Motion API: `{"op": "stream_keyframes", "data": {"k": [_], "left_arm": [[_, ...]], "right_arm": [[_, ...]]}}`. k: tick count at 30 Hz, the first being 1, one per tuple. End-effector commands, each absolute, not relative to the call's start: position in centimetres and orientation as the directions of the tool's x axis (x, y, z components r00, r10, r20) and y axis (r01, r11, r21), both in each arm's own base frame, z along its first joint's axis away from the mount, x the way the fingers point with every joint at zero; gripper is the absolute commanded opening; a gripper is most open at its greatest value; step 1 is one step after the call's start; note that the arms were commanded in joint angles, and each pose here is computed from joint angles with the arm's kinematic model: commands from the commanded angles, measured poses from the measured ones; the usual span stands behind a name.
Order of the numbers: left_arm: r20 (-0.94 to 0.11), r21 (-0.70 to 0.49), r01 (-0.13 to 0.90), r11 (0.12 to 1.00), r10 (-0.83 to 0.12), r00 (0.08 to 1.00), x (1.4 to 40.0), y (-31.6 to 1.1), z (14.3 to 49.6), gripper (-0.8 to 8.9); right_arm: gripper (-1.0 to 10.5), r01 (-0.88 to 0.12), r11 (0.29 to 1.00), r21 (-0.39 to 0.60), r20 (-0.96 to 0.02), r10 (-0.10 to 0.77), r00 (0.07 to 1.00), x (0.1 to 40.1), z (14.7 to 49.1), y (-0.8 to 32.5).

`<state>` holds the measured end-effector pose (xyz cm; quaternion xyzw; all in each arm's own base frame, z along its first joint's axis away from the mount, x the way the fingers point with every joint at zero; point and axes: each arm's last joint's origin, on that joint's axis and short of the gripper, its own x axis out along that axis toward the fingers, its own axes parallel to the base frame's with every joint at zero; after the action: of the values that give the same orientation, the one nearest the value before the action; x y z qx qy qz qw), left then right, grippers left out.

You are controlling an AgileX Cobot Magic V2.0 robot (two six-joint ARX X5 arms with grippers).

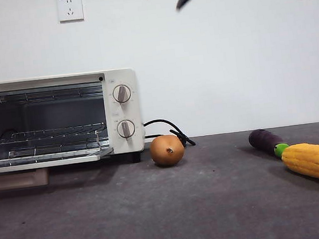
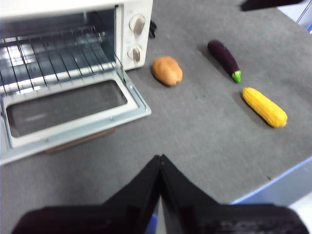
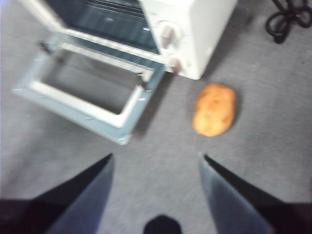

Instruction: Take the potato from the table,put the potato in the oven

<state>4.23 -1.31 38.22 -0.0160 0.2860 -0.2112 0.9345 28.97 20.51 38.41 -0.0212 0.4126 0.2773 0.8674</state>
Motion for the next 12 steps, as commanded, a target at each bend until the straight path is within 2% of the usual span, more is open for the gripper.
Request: {"op": "stream_keyframes", "data": {"k": [1, 2, 3, 8, 12], "left_arm": [[-0.530, -0.164, 0.386, 0.908, -0.411, 0.741, 3.8, -1.3, 38.1, -0.05], [-0.532, -0.164, 0.386, 0.908, -0.411, 0.741, 3.6, -1.3, 38.1, -0.05], [-0.532, -0.164, 0.386, 0.908, -0.411, 0.740, 3.5, -1.3, 38.0, -0.05], [-0.543, -0.168, 0.384, 0.908, -0.410, 0.733, 3.4, -1.3, 37.9, -0.05], [-0.565, -0.177, 0.379, 0.908, -0.409, 0.716, 3.3, -1.3, 37.7, -0.05]], "right_arm": [[5.4, -0.497, 0.853, 0.159, -0.767, 0.424, 0.482, 31.1, 36.3, 22.0], [6.2, -0.511, 0.848, 0.143, -0.780, 0.414, 0.468, 32.0, 35.4, 22.6], [6.6, -0.523, 0.843, 0.128, -0.793, 0.403, 0.456, 33.0, 34.3, 23.3], [6.7, -0.487, 0.872, 0.051, -0.835, 0.305, 0.459, 36.5, 29.1, 25.3], [6.7, -0.459, 0.888, 0.026, -0.838, 0.269, 0.474, 38.5, 26.0, 25.9]]}}
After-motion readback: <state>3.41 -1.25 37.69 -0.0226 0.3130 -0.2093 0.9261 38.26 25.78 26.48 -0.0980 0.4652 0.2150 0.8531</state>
